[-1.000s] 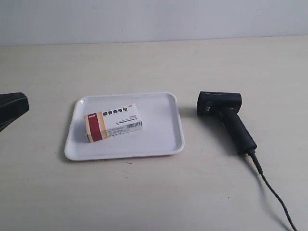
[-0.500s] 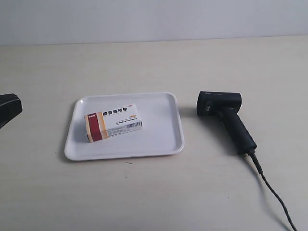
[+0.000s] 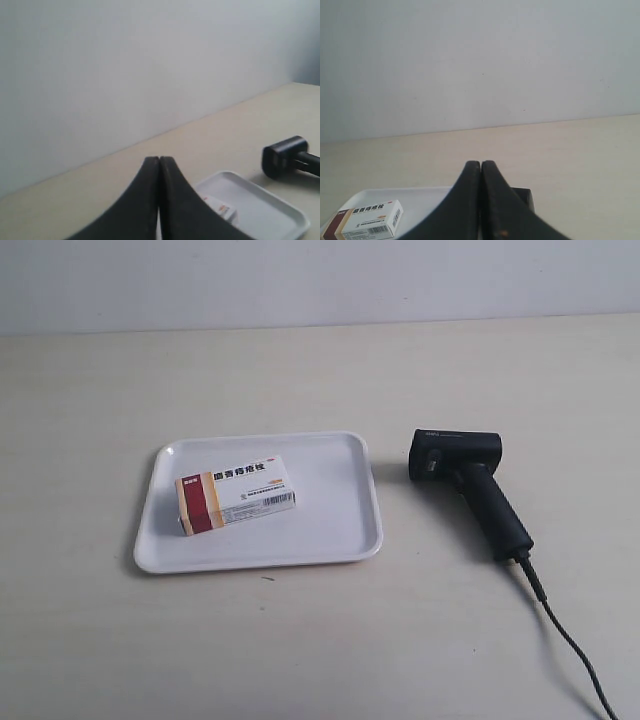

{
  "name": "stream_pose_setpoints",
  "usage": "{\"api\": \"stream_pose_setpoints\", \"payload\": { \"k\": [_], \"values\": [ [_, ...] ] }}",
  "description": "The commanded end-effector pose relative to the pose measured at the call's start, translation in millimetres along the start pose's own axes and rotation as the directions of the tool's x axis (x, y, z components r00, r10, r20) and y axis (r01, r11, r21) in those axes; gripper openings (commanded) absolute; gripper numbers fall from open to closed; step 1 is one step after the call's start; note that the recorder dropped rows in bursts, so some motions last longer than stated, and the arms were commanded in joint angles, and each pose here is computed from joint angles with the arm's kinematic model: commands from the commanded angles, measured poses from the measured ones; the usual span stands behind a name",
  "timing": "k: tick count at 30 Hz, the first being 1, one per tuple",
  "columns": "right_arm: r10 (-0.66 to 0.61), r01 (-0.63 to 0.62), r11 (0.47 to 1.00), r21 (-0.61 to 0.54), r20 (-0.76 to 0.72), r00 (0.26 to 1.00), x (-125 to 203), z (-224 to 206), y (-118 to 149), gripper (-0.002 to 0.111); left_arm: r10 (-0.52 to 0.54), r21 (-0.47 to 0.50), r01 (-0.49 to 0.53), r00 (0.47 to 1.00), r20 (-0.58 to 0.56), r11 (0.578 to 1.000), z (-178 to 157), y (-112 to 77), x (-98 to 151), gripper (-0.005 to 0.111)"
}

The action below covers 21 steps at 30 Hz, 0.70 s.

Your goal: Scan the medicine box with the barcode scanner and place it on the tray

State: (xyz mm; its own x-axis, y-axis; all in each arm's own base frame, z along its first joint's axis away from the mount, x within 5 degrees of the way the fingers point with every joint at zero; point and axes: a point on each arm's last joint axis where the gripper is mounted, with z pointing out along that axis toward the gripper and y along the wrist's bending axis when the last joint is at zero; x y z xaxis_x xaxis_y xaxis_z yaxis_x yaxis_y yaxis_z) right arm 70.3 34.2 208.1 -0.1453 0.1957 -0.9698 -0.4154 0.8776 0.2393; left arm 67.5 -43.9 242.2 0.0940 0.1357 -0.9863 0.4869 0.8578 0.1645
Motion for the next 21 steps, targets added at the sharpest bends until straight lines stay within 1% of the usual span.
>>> {"api": "stream_pose_setpoints", "payload": {
  "k": [1,4,7,8,11,14,18,19,21],
  "values": [
    [-0.007,0.007,1.0,0.001,0.018,1.0,-1,-1,0,0.0,0.028,-0.1,-0.022,0.998,0.058,0.995,-12,-0.2,7,0.001],
    [-0.007,0.007,1.0,0.001,0.018,1.0,-1,-1,0,0.0,0.037,-0.12,-0.028,0.997,0.071,0.992,-15,-1.1,11,0.001],
    [-0.007,0.007,1.0,0.001,0.018,1.0,-1,-1,0,0.0,0.014,-0.165,-0.008,0.999,0.034,0.986,-15,2.4,21,0.001],
    [-0.007,0.007,1.0,0.001,0.018,1.0,-1,-1,0,0.0,-0.006,-0.193,0.011,1.0,0.025,0.981,-16,4.2,26,0.001],
    [-0.007,0.007,1.0,0.001,0.018,1.0,-1,-1,0,0.0,-0.019,-0.271,0.016,1.0,-0.008,0.963,-22,8.2,33,0.001],
    [-0.007,0.007,1.0,0.001,0.018,1.0,-1,-1,0,0.0,-0.056,-0.365,0.038,0.998,-0.038,0.93,-27,15.8,38,0.001],
    [-0.007,0.007,1.0,0.002,0.016,1.0,0,-1,0,0.0,-0.078,-0.413,0.037,0.993,-0.083,0.91,-29,19.8,43,0.001],
    [-0.007,0.007,1.0,0.002,0.016,1.0,0,-1,0,0.0,-0.111,-0.422,0.069,0.991,-0.075,0.904,-29,20.4,43,0.001],
    [-0.007,0.007,1.0,0.002,0.016,1.0,0,-1,0,0.0,-0.136,-0.436,0.089,0.988,-0.078,0.896,-30,21.4,45,0.001]
  ]
}}
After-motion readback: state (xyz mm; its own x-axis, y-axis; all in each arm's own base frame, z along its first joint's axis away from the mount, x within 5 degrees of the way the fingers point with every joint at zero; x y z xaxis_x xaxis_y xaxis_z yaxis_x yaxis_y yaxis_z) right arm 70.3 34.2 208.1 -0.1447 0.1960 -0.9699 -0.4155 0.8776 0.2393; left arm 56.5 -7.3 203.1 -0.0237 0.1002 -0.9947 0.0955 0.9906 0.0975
